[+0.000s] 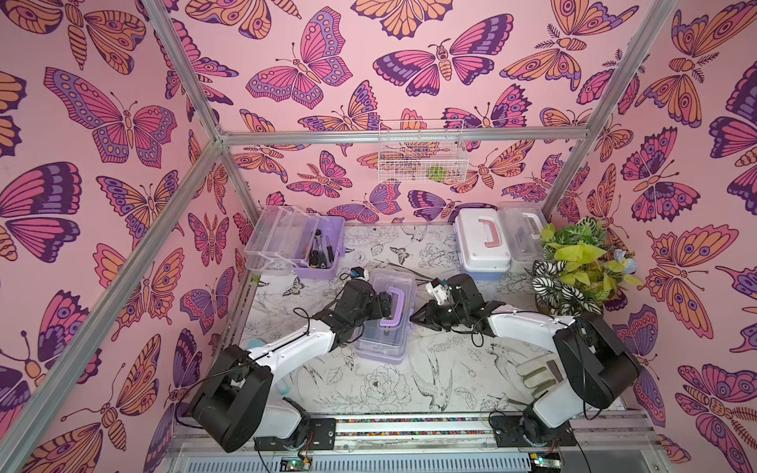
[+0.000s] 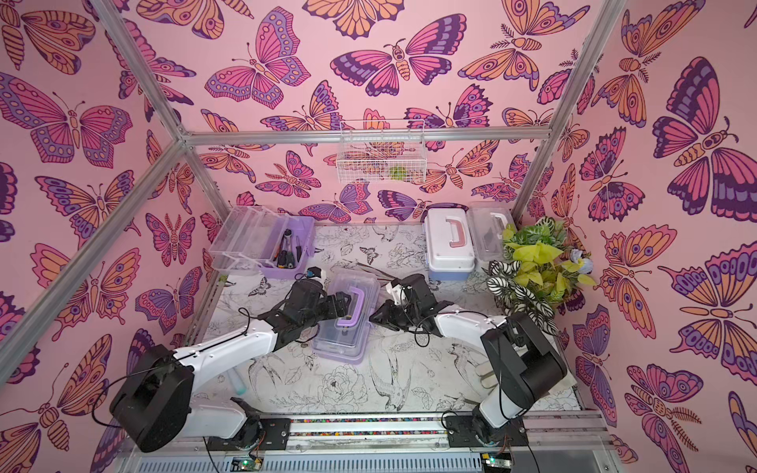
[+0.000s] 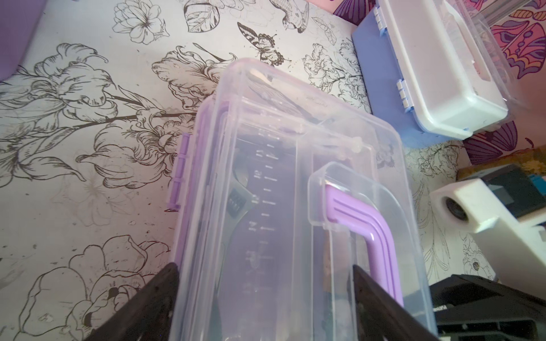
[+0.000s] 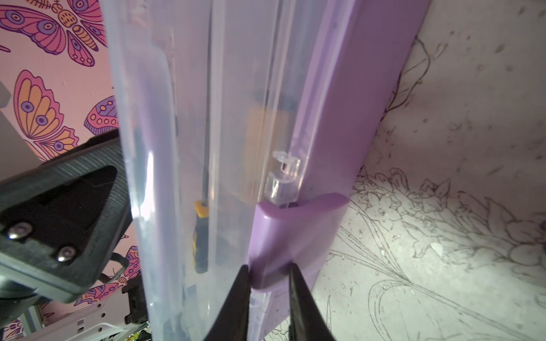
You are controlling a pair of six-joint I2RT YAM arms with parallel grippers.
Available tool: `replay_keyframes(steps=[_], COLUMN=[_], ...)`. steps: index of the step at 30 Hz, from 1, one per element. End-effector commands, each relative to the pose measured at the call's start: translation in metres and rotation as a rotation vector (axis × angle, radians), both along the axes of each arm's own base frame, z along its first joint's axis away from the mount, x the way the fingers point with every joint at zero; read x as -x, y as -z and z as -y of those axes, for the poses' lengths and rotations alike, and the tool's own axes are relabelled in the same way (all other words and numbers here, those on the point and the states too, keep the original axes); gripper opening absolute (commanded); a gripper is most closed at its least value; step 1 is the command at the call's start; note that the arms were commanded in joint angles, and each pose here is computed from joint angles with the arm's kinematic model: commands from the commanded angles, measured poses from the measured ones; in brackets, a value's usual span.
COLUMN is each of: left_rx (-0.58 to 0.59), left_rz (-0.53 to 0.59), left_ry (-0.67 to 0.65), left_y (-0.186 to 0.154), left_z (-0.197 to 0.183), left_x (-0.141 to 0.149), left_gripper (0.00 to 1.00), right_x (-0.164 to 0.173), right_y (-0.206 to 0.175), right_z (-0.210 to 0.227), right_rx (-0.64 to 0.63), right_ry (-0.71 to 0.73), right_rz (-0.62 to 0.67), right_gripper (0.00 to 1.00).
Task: Close toolboxes
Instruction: Fasten the toolbox latch on the toolbox.
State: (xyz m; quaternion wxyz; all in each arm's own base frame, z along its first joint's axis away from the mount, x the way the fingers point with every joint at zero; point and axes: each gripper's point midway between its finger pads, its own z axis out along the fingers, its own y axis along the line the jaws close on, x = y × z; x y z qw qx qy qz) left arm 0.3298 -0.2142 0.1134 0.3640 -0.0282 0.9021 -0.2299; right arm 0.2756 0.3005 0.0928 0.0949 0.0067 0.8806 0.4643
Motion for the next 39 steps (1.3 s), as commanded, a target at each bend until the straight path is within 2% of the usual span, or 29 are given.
replay_keyframes(steps=[1, 15, 17, 19, 22, 25, 29, 32, 35, 39], left_rx=[0.008, 0.031, 0.029, 0.028, 0.022, 0.01, -0.033, -0.083, -0.12, -0.161], left_rz=[-0.363, -0.364, -0.357, -0.341, -0.294, -0.222, -0.117, -0.067, 0.005, 0.023], left_ry=[0.106, 0.111, 0.108, 0.1, 0.085, 0.075, 0.071, 0.079, 0.077, 0.072], left_y=[0.073, 0.076, 0.074, 0.07, 0.055, 0.033, -0.007, -0.034, -0.068, -0.083], left_z=[0.012, 0.02, 0.019, 0.018, 0.014, 0.012, 0.006, -0.001, -0.014, -0.033], left_x=[0.072, 0.071, 0.07, 0.068, 0.063, 0.053, 0.038, 0.031, 0.031, 0.041], left_gripper=[0.85, 0.84, 0.84, 0.85, 0.88, 0.99, 0.97, 0.97, 0.97, 0.97], right_x=[0.019, 0.016, 0.016, 0.014, 0.01, 0.005, 0.004, 0.006, 0.008, 0.005], right_y=[-0.017, -0.026, -0.026, -0.025, -0.02, -0.031, -0.045, -0.056, -0.063, -0.058], right_z=[-0.039, -0.061, -0.06, -0.05, -0.018, 0.012, 0.033, 0.037, 0.027, 0.011], right_rx=[-0.133, -0.223, -0.206, -0.13, 0.089, 0.257, 0.401, 0.533, 0.614, 0.68], right_ry=[-0.134, -0.175, -0.176, -0.169, -0.127, -0.063, -0.004, 0.007, -0.005, -0.021], right_rz=[0.036, 0.043, 0.045, 0.067, 0.108, 0.157, 0.202, 0.249, 0.277, 0.276], right_gripper=[0.24, 0.24, 0.24, 0.25, 0.27, 0.35, 0.43, 0.52, 0.58, 0.62])
